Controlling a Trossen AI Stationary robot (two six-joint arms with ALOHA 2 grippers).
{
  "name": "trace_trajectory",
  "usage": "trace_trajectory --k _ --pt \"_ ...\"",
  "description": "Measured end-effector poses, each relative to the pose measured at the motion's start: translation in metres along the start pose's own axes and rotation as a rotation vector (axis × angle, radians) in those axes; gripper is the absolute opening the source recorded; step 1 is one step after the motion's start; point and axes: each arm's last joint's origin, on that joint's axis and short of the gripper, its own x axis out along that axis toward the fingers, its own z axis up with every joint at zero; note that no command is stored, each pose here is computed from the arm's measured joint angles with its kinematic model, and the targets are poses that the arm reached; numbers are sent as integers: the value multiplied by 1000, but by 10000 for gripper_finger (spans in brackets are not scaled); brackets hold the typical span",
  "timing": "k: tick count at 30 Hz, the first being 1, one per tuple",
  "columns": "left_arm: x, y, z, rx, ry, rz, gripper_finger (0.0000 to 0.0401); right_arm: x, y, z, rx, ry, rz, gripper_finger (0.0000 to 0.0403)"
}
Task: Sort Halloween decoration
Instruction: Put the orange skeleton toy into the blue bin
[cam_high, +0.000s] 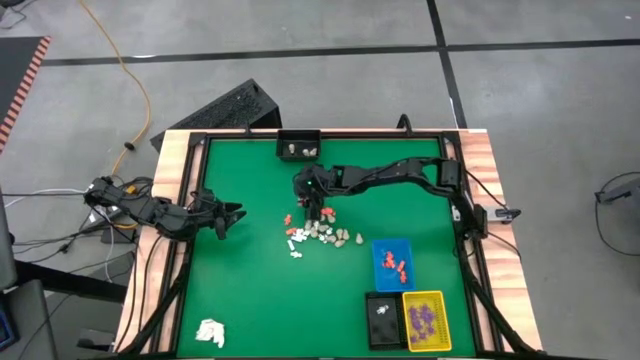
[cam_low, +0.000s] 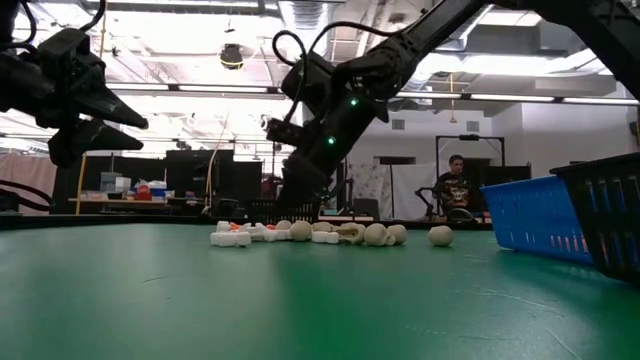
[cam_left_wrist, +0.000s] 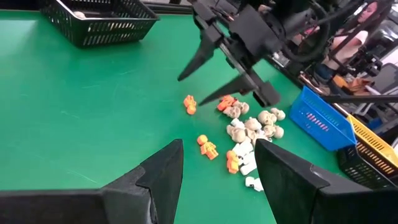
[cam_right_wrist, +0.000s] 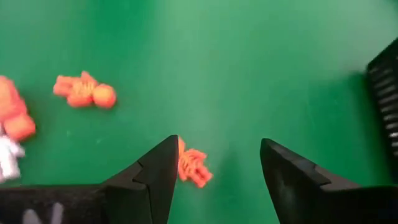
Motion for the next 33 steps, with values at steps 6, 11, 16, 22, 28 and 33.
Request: trace_trajectory --k 6,11,16,22,28,33 --pt "0 0 0 3 0 0 189 3 4 -8 -64 9 52 222" --pt "0 0 0 2 0 0 189 3 -4 -10 -84 6 38 221" --pt "0 0 0 2 0 0 189 3 -9 -9 -78 -22 75 221" --pt "0 0 0 2 0 0 189 3 -10 -10 -132 -29 96 221" --pt "0 0 0 2 0 0 189 3 -11 -9 -133 -40 96 220" --pt "0 0 0 1 0 1 189 16 -7 -17 -141 -17 108 220"
